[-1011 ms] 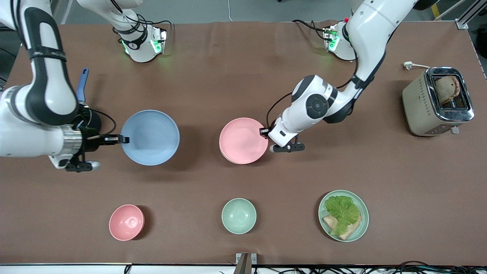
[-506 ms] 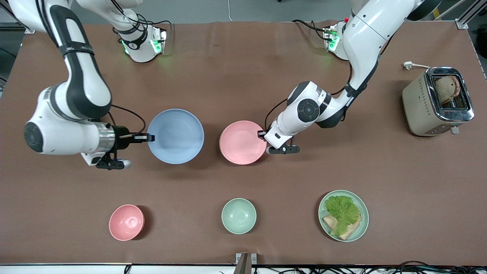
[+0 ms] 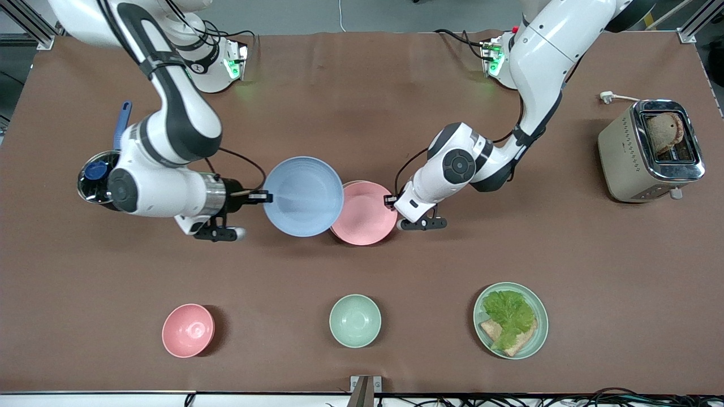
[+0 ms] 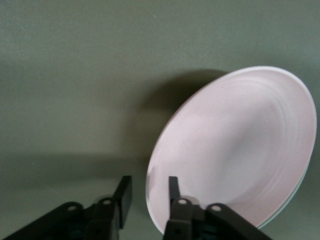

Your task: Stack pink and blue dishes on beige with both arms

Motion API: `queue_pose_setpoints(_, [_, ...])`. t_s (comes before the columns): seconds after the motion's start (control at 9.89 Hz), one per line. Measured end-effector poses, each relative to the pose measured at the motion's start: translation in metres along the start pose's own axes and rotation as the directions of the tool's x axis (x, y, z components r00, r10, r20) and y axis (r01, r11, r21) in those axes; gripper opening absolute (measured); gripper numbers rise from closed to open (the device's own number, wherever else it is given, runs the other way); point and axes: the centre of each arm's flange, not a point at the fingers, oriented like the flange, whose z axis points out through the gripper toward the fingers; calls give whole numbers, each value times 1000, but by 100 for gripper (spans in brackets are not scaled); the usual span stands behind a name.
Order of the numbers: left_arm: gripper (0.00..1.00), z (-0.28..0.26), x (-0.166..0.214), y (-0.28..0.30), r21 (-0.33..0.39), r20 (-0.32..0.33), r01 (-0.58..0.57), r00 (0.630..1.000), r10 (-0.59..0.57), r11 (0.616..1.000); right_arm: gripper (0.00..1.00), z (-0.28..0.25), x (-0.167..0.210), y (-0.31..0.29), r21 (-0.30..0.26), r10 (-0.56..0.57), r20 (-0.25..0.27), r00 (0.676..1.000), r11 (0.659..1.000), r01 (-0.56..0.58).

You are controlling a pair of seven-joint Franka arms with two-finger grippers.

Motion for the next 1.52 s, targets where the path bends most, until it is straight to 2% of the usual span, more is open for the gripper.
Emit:
queue_pose_setpoints(0.2, [69,-46,21,2,-21,-63,22,998,-23,1000,7,33,-8,-14,10,3,-31,1000,1000,-3])
queue_pose_setpoints(0.3, [85,-99,40,-6,-12,-105,42,994,-43,999,7,50,-9,-19,14,9,-52,999,1000,-8])
queue_pose_setpoints(0.4, [98,-169,63,-29,28,-154,64,986,-59,998,7,69,-10,-26,20,25,-75,997,1000,-24])
queue_pose_setpoints(0.61, [100,-300,91,-97,150,-221,83,974,-48,985,7,103,-15,-45,27,40,-95,995,999,-38])
queue_pose_setpoints(0.71, [100,-349,97,-132,193,-236,95,971,-48,977,7,116,-17,-51,30,42,-101,994,999,-39])
queue_pose_setpoints(0.91, [100,-427,98,-175,244,-233,32,972,26,969,7,134,-16,-54,33,47,-112,993,999,-43])
queue_pose_setpoints(1.11, [100,-489,75,-192,289,-242,-29,965,103,957,7,154,-15,-49,38,53,-136,989,998,-48])
queue_pose_setpoints(1.31, [100,-533,36,-190,342,-242,-67,957,157,937,7,176,-23,-50,38,55,-143,988,998,-50])
queue_pose_setpoints(1.42, [100,-545,17,-183,361,-218,-92,959,180,928,7,179,-23,-48,37,58,-143,988,998,-54])
queue_pose_setpoints(1.52, [100,-550,1,-179,356,-189,-108,965,184,928,20,179,-22,-46,36,62,-142,988,998,-57])
